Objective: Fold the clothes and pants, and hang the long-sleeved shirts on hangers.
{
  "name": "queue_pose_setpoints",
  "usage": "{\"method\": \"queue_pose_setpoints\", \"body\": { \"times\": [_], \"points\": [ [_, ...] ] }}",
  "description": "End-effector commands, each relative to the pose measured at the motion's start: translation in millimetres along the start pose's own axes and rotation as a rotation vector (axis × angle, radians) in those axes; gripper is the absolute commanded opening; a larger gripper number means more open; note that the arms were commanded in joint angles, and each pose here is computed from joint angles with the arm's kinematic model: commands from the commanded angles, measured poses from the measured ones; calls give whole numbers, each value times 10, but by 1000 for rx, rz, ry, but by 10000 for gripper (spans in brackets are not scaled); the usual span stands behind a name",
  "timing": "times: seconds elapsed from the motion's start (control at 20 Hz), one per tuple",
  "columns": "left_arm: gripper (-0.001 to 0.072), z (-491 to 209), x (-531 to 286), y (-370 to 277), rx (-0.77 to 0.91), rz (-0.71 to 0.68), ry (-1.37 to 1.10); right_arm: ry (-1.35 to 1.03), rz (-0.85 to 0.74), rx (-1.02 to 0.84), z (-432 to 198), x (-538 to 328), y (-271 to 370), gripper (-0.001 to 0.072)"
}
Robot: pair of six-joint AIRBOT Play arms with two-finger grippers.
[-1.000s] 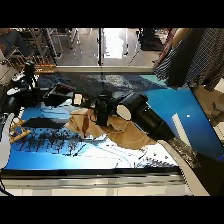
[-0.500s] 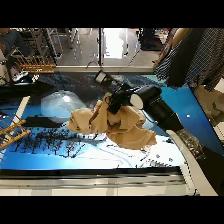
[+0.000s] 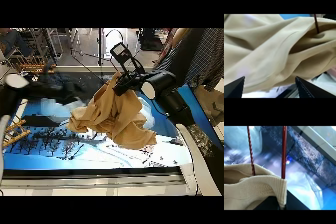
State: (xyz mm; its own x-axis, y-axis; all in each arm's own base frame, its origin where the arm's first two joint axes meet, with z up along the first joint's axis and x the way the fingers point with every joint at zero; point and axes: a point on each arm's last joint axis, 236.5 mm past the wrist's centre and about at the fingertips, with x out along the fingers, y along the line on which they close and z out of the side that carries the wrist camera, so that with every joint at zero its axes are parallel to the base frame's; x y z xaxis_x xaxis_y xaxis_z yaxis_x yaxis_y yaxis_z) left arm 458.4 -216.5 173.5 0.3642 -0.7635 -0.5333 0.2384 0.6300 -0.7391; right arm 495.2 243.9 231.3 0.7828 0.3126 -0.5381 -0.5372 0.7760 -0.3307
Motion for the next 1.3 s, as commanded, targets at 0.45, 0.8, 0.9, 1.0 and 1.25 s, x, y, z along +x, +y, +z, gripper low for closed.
{"method": "queue_pose_setpoints", "body": {
  "times": [0.45,0.8,0.9,1.0,1.25],
  "points": [
    [549,187,857,432,-61,264,-169,10,3,28,48,-325,-62,22],
    [14,947,356,583,61,173,-389,-16,198,-78,117,-819,338,21],
    [13,1258,78,591,1,40,-479,-22,236,-80,127,-893,421,21],
    [13,1385,-87,588,-7,-48,-508,15,246,-86,33,-882,444,21],
    [13,1366,-309,686,-13,-89,-477,128,220,-132,-256,-836,375,20]
  ]
}}
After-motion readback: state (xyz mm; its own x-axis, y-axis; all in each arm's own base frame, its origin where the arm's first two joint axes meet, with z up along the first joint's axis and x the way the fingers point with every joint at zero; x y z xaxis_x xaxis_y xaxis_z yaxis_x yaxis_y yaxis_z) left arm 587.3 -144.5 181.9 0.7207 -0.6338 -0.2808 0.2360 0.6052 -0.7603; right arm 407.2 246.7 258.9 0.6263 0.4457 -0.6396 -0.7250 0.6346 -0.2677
